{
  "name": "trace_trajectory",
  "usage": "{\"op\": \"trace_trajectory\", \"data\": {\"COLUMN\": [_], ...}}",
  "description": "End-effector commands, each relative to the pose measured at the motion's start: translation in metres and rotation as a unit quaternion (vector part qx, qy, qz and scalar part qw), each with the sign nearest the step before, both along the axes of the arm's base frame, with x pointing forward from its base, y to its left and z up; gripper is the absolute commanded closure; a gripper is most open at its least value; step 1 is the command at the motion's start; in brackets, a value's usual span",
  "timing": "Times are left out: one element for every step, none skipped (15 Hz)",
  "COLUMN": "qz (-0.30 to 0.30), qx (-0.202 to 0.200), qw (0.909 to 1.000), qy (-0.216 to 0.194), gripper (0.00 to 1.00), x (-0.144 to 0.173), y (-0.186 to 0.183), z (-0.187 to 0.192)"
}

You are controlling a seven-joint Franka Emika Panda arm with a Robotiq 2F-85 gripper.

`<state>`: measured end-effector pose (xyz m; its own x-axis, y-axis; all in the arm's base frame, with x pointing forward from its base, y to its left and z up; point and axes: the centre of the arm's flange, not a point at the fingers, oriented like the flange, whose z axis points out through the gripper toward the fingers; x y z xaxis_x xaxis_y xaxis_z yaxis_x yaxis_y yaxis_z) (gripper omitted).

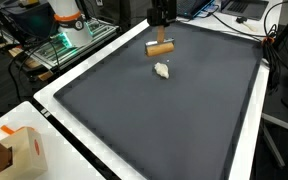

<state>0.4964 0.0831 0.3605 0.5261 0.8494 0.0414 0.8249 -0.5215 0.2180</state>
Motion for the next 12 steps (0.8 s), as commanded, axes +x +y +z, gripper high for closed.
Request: {"op": "trace_trajectory", "data": {"qz": [0.023,0.024,0.025,0.025,0.024,0.025,0.023,0.022,0.020,0.019,0.018,0.017], "qx": [0.013,0.012,0.012,0.011,0.009,0.009,0.009,0.007,0.005,0.005,0.005,0.003], "qw": [0.9997,0.9996,0.9996,0.9996,0.9997,0.9997,0.9997,0.9997,0.9998,0.9998,0.9998,0.9998], "qy": [-0.001,-0.001,-0.001,0.000,0.001,0.001,0.002,0.000,-0.001,-0.003,-0.005,-0.007], "gripper": [0.77,0.77,0.77,0.77,0.77,0.77,0.77,0.77,0.77,0.77,0.77,0.77], "x": [0.005,0.007,0.008,0.009,0.011,0.012,0.013,0.015,0.017,0.019,0.021,0.023], "y": [-0.014,-0.017,-0.019,-0.021,-0.023,-0.025,-0.026,-0.028,-0.029,-0.029,-0.030,-0.030], "z": [-0.015,-0.018,-0.021,-0.024,-0.027,-0.030,-0.032,-0.034,-0.035,-0.037,-0.038,-0.039]}}
